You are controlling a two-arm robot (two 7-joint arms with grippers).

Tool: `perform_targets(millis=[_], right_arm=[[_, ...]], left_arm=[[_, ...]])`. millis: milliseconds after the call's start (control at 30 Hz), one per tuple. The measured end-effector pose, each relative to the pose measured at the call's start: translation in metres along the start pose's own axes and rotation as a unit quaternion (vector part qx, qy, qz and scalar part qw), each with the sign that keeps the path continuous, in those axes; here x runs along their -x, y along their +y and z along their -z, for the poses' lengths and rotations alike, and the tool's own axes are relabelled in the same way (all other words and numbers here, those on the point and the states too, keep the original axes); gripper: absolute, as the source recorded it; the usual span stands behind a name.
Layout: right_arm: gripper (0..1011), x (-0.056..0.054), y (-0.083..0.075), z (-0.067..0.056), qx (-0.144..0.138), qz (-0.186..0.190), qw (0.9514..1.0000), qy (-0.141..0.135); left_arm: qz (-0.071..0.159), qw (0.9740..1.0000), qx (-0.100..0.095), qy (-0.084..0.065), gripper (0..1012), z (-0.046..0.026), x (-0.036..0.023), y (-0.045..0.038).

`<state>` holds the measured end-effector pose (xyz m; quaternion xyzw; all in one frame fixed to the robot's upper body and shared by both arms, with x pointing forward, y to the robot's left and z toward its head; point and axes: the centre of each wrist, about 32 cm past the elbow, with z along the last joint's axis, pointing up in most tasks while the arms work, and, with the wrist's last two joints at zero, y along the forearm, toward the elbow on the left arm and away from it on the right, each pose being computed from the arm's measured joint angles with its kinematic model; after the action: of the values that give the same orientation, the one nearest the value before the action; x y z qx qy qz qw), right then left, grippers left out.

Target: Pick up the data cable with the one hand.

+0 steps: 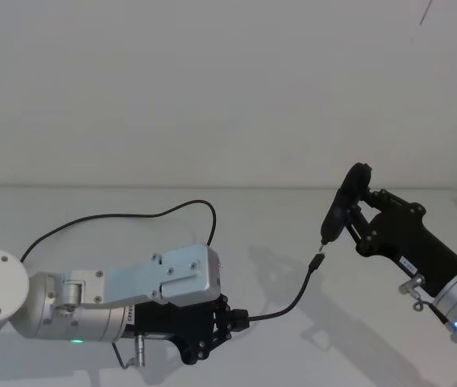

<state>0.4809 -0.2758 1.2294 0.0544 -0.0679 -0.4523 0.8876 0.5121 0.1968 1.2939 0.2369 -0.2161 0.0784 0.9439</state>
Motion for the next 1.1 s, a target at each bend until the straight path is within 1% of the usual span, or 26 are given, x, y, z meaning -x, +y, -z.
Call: perform_targets(millis=[533, 1100], right_arm=[[279, -0.0052, 0.0014, 0.0027, 0.005, 0.007, 1.0000, -0.004], [279, -0.0086, 0.0010, 0.0009, 0.011, 0.006, 0.9998, 0.018]], left_arm=[[0.000, 1.0000, 0.000, 0.000, 42, -0.0002, 0.0001, 0.0000], [0.000, 1.0000, 0.000, 0.000, 42, -0.0002, 0.0001, 0.0000]])
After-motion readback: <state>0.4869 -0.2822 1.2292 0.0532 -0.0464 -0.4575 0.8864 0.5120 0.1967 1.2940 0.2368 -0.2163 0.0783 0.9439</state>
